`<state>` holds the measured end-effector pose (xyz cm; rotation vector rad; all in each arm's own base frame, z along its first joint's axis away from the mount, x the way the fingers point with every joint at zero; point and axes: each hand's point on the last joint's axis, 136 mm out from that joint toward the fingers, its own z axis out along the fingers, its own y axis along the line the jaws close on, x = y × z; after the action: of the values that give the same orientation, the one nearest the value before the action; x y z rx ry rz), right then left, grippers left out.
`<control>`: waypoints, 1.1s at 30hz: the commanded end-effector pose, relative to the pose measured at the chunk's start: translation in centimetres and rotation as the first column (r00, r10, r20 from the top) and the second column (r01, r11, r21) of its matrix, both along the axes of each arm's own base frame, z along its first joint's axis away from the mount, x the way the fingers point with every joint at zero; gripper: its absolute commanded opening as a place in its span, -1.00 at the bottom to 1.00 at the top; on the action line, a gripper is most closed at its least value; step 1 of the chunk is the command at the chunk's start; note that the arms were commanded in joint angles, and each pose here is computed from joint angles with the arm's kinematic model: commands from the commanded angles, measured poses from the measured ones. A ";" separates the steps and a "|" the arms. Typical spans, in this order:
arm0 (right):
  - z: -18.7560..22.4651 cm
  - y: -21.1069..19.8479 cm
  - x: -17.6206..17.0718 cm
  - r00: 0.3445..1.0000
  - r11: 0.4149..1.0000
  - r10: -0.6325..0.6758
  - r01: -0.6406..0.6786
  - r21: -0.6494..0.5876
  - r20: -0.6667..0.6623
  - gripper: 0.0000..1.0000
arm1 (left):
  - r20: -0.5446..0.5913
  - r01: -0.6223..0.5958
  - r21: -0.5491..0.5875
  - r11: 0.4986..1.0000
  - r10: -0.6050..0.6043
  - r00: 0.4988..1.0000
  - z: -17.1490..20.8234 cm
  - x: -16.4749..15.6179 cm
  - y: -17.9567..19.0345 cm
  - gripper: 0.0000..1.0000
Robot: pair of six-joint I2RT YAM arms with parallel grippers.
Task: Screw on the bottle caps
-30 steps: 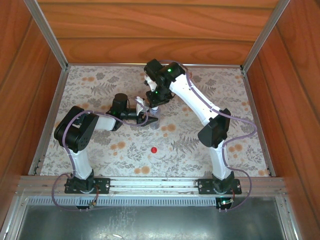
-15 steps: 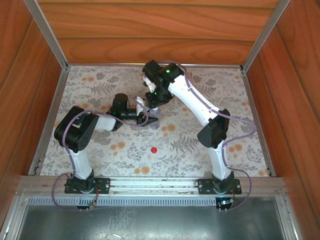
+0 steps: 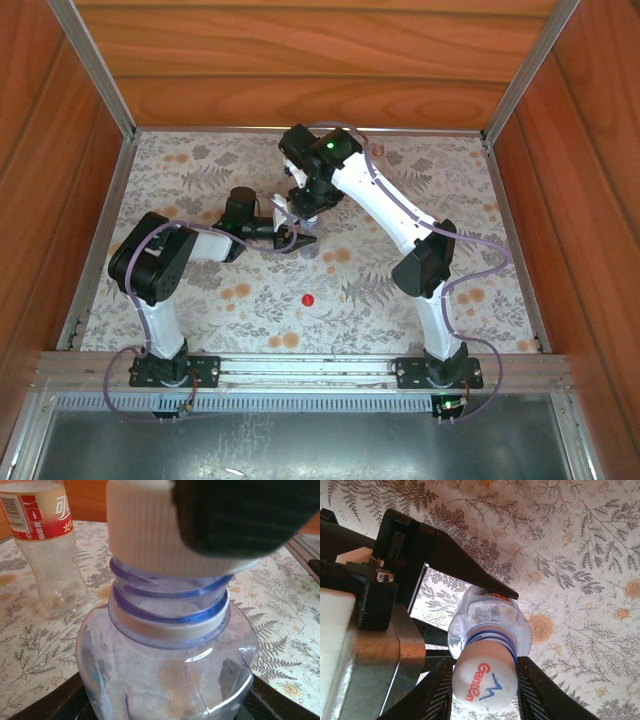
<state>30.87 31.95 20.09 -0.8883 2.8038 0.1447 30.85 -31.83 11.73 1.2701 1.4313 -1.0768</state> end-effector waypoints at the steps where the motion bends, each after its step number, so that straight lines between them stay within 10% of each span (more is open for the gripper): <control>1: -1.7 -0.2 -0.2 1.000 0.998 0.006 -0.008 -0.054 -0.028 -0.24 | -0.065 0.030 0.033 0.999 -0.027 0.997 -1.7 -0.9 -0.2 0.20; 33: -0.5 0.5 -0.6 1.000 1.000 0.003 -0.003 0.008 -0.028 -0.08 | -0.065 0.036 0.035 0.999 -0.034 0.997 -1.8 -1.0 -0.2 0.20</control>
<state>30.91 31.97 19.29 -0.8866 2.8237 0.1329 30.79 -31.85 11.64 1.2769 1.4282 -1.0726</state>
